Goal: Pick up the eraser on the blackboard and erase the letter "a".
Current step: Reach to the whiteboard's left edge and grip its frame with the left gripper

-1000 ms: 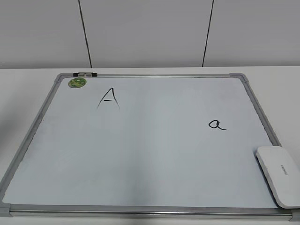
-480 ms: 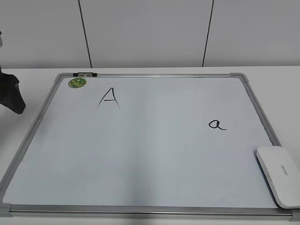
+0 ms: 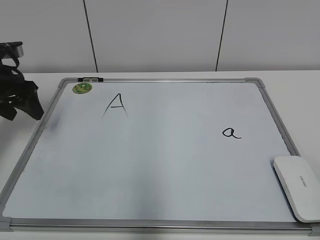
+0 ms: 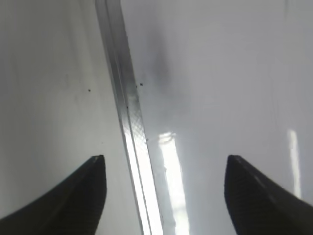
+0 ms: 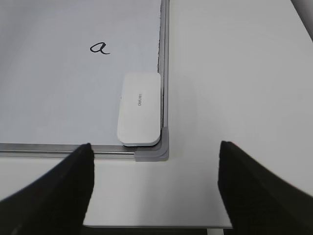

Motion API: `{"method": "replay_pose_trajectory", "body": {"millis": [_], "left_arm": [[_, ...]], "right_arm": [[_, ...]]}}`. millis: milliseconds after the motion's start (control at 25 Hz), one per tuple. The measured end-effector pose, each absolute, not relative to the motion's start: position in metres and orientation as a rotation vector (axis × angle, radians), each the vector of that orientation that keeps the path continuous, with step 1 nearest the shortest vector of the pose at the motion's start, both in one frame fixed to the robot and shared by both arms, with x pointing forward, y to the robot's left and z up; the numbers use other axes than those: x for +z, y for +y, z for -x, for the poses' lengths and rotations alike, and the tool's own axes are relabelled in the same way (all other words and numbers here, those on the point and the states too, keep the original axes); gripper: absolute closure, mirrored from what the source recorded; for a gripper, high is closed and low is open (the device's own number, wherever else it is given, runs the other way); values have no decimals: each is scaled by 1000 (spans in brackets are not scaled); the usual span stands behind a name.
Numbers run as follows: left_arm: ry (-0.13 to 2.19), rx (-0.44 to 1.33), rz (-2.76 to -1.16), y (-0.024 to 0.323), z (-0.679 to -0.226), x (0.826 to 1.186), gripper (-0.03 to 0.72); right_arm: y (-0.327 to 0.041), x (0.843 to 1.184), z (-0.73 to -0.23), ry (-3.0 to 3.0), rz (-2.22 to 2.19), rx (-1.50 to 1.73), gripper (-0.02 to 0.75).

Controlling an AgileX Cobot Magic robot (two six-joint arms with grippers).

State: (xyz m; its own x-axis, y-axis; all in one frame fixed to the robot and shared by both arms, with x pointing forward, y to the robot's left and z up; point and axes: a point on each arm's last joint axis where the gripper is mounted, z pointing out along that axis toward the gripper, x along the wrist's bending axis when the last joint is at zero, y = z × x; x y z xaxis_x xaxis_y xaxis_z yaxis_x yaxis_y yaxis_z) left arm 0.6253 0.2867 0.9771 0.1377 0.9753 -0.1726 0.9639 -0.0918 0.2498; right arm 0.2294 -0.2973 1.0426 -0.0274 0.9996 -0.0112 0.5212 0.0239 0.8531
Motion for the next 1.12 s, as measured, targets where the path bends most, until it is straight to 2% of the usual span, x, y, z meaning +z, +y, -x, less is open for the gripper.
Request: {"method": "replay_pose_trajectory", "body": {"millis": [320,880,1120], "left_arm": [[1895,-61,-2067,308,-648,954,167],[1918,-149,-2040,316,-663,921,197],[1920,-210,-2002,323,-667,915,297]], "right_arm": [[-297,1043,-229,1629,-1575,901,151],[-297,1043,-229,1629,-1575,901,151],[-297,1043,-229,1629,-1575,901,151]]}}
